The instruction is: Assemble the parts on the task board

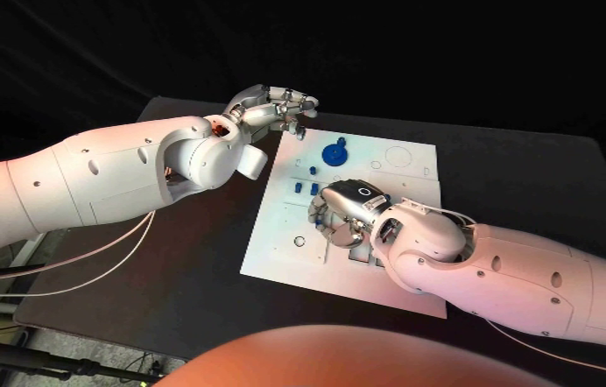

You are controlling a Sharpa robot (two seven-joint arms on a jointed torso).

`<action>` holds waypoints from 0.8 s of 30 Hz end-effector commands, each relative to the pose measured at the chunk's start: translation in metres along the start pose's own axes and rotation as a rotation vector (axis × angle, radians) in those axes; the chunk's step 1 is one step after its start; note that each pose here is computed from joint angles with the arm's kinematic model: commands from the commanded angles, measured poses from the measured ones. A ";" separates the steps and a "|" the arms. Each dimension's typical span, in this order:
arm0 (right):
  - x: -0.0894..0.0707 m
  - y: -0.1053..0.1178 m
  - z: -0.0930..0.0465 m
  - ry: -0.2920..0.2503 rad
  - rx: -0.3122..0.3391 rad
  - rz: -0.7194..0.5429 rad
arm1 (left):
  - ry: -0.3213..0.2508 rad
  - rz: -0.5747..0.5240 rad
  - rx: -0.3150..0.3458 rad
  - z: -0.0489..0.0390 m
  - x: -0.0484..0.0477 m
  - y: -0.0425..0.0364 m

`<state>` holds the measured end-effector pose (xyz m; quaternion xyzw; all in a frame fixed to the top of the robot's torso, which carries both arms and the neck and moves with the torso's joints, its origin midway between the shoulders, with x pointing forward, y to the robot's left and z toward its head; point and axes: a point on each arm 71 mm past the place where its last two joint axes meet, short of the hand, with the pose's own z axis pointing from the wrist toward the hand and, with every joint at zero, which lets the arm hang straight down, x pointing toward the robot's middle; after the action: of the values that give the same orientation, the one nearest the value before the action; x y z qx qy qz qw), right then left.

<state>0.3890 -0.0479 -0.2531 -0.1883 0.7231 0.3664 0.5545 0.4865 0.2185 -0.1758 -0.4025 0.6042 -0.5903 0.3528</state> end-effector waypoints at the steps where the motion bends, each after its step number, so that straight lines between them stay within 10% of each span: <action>1: 0.005 0.001 0.000 0.039 -0.004 -0.010 | 0.020 -0.007 0.001 0.0005 0.0028 -0.0008; 24: -0.017 -0.007 -0.021 -0.092 -0.001 0.014 | 0.012 -0.006 -0.003 0.0004 0.0001 -0.0001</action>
<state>0.3851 -0.0693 -0.2445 -0.1739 0.7150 0.3671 0.5690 0.4870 0.2198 -0.1766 -0.4044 0.6059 -0.5875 0.3523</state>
